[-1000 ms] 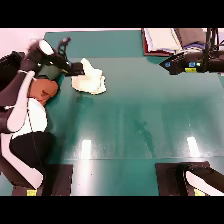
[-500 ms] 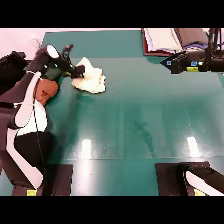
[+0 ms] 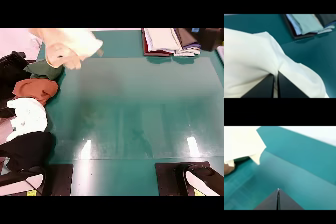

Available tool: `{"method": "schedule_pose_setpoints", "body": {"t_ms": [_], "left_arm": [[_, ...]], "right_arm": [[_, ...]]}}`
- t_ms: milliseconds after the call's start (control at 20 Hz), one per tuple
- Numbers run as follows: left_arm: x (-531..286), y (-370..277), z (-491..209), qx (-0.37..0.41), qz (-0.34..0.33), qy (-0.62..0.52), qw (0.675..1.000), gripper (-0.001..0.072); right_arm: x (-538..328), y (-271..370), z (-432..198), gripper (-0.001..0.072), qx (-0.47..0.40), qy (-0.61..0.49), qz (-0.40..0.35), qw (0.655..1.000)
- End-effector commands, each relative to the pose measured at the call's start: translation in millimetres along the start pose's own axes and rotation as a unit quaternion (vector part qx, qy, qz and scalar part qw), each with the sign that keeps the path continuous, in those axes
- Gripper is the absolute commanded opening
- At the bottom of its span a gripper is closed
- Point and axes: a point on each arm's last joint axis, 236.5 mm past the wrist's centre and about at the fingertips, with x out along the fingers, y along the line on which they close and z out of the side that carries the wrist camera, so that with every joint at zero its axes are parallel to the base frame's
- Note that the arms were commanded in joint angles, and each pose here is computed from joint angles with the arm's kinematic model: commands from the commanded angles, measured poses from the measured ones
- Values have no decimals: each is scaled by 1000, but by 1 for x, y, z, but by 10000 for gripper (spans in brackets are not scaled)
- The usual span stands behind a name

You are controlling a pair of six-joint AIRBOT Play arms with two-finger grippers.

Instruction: Fold the shirts.

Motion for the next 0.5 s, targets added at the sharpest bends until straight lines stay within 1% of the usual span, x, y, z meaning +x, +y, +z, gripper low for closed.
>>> {"method": "schedule_pose_setpoints", "body": {"t_ms": [0, 200, 300, 450], "left_arm": [[-60, -44, 0, 16, -42, -2, 999, 24], [-31, -54, -68, -14, -84, 110, 990, 24], [-6, -68, -117, -2, -96, 174, 980, 25], [29, -112, -197, 35, -126, 244, 961, 24]], "right_arm": [[-23, 11, 24, 19, -21, -33, -6, 999], [-27, 13, 25, 19, -2, -36, -5, 999], [-27, 13, 25, 19, 1, -35, -4, 999], [-27, 14, 23, 19, 10, -31, -2, 999]]}}
